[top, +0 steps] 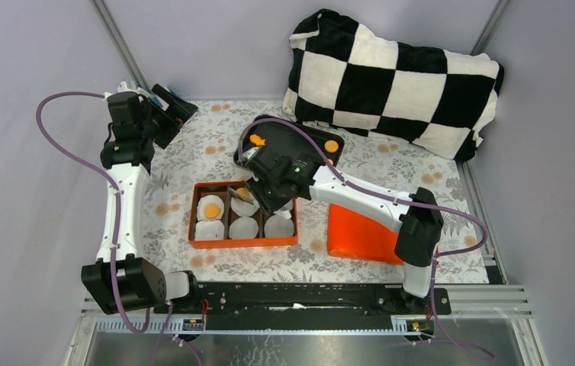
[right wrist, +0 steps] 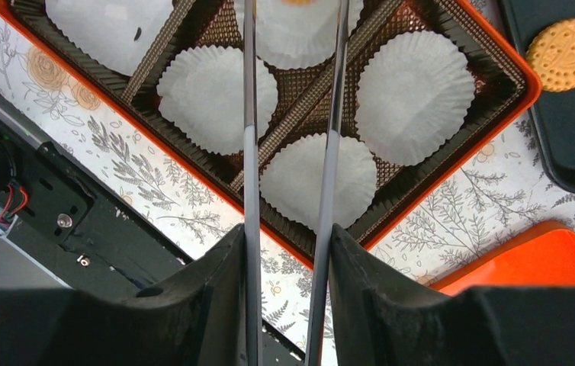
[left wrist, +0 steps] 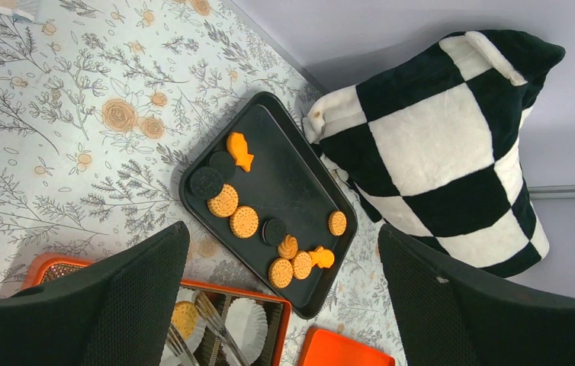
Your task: Pack the cookies
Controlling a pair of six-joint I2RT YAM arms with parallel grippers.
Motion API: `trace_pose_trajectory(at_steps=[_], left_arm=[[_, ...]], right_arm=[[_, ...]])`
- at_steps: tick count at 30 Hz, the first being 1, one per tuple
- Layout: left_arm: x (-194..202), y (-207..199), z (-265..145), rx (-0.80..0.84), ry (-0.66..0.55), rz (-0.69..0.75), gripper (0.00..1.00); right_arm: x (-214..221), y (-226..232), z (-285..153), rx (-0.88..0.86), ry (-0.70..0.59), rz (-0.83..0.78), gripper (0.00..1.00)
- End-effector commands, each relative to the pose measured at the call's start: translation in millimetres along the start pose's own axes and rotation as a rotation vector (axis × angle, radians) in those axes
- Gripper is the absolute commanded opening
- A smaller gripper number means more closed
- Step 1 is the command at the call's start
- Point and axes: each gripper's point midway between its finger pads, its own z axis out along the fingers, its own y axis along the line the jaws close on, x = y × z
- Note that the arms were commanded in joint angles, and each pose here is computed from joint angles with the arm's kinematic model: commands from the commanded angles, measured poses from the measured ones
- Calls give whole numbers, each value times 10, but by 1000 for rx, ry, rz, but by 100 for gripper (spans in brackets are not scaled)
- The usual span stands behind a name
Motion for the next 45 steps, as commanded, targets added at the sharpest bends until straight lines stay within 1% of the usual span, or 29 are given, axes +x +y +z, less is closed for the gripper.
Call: trace_pose_trajectory(at_steps=[1, 6, 8, 11, 13, 18, 19, 20, 25, 28, 31, 34, 36, 37, 38, 40, 45], left_arm=[[-81, -62, -96, 13, -22, 23, 97], [-52, -66, -88, 23, -14, 13, 97], [-48, -74, -88, 29, -12, 13, 97], [-48, -94, -95, 38, -9, 23, 98], [-59, -123, -110, 51, -14, 30, 98], [-80, -185, -157, 77, -27, 42, 99], [-83, -192, -161, 81, -29, 43, 99], [-80, -199, -165, 85, -28, 44, 99], [-72, -225, -164, 102, -23, 47, 99], [-69, -237, -163, 107, -20, 45, 99], [-66, -262, -166, 120, -16, 46, 99], [-55, -286, -159, 133, -11, 44, 99], [-47, -287, -148, 134, -11, 45, 99], [-31, -276, -124, 133, -5, 43, 99], [-13, -270, -105, 132, 0, 41, 99], [35, -259, -54, 133, 21, 33, 99], [106, -242, 22, 134, 53, 24, 99]], right_arm=[[49, 43, -161, -6, 1, -9, 0], [109, -30, -162, 29, 4, -6, 0], [103, -40, -142, 34, 3, -10, 7], [63, -19, -133, 28, -8, -3, 30], [32, 6, -145, 17, -17, -1, 38], [-86, 35, -244, 4, -58, 9, 41], [-111, 39, -267, 5, -68, 13, 47], [-145, 41, -295, 3, -82, 15, 49], [-217, 50, -352, 3, -102, 13, 49], [-278, 6, -427, 30, -123, 18, 47], [-408, -135, -662, 99, -198, 24, 45], [-498, -386, -968, 224, -270, 30, 46], [-505, -593, -1155, 325, -306, 40, 50], [-489, -700, -1221, 371, -316, 49, 54], [-465, -800, -1262, 405, -319, 58, 54], [-390, -1054, -1271, 440, -303, 117, 54], [-95, -1599, -1022, 465, -229, 255, 53]])
